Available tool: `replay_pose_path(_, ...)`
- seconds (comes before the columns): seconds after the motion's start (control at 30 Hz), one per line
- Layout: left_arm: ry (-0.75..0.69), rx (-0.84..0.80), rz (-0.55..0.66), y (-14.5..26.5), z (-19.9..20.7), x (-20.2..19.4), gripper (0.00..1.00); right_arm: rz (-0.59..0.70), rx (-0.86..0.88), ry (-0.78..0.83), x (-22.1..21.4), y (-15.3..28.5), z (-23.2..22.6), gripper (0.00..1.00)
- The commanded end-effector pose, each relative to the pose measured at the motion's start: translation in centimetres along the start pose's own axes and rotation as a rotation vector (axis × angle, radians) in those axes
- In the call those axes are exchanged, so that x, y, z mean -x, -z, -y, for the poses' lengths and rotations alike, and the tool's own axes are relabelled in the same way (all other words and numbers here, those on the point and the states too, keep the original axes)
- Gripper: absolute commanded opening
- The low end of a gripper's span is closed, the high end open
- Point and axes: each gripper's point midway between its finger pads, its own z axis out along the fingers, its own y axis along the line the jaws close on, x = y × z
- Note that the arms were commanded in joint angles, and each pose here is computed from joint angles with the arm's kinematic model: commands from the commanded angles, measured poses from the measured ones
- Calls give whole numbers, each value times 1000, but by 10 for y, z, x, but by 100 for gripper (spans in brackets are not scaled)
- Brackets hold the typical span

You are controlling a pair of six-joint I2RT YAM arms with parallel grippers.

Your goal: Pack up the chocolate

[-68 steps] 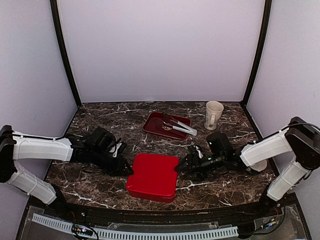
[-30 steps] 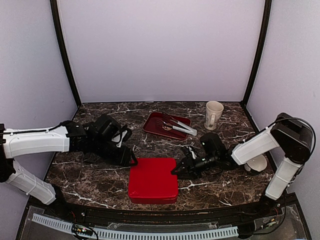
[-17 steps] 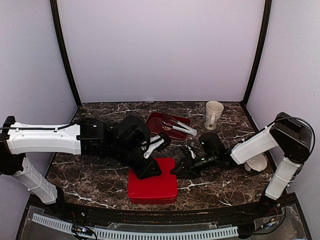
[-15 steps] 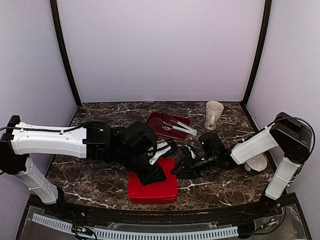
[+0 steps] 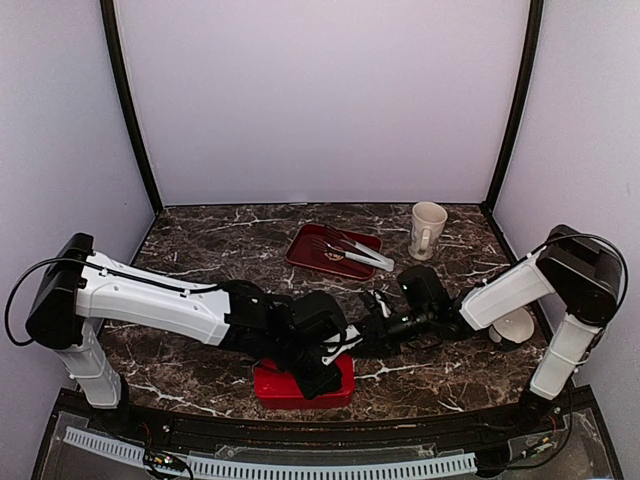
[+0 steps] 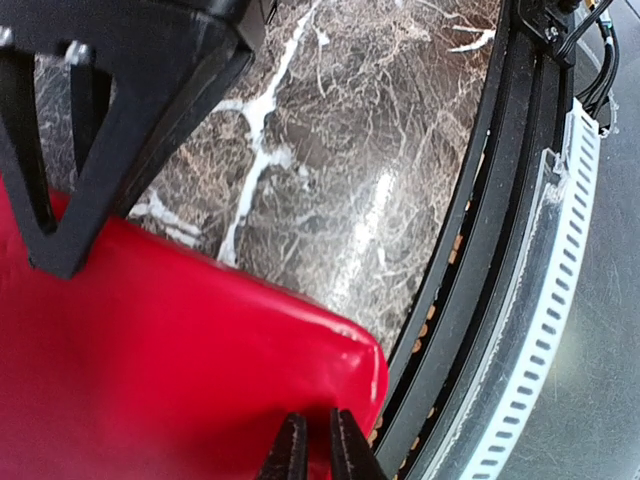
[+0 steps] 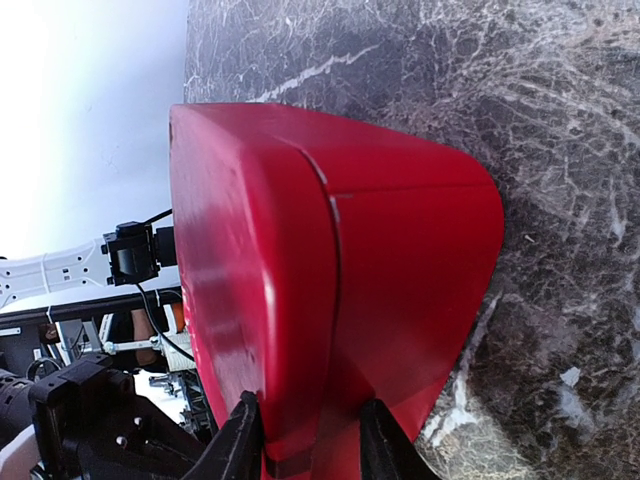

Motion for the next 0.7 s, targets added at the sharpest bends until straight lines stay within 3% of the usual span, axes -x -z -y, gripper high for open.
replay_pose_path(0.0,31,70,-115,14,-15,-37,11,-39,-240,-139,-29,-4,72,32)
replay_pose_path(0.3,211,159,-102,76,-44,-67,12,-39,-246,-132,-29,-2,71,33)
replay_pose_path(0.53,402,226,-185,65,-79,-122,12,-39,-244,-124,-30,0,69,34)
replay_pose_path(0.67,446,246,-212,60,-93,-126,13,-36,-238,-106,-26,0,62,36)
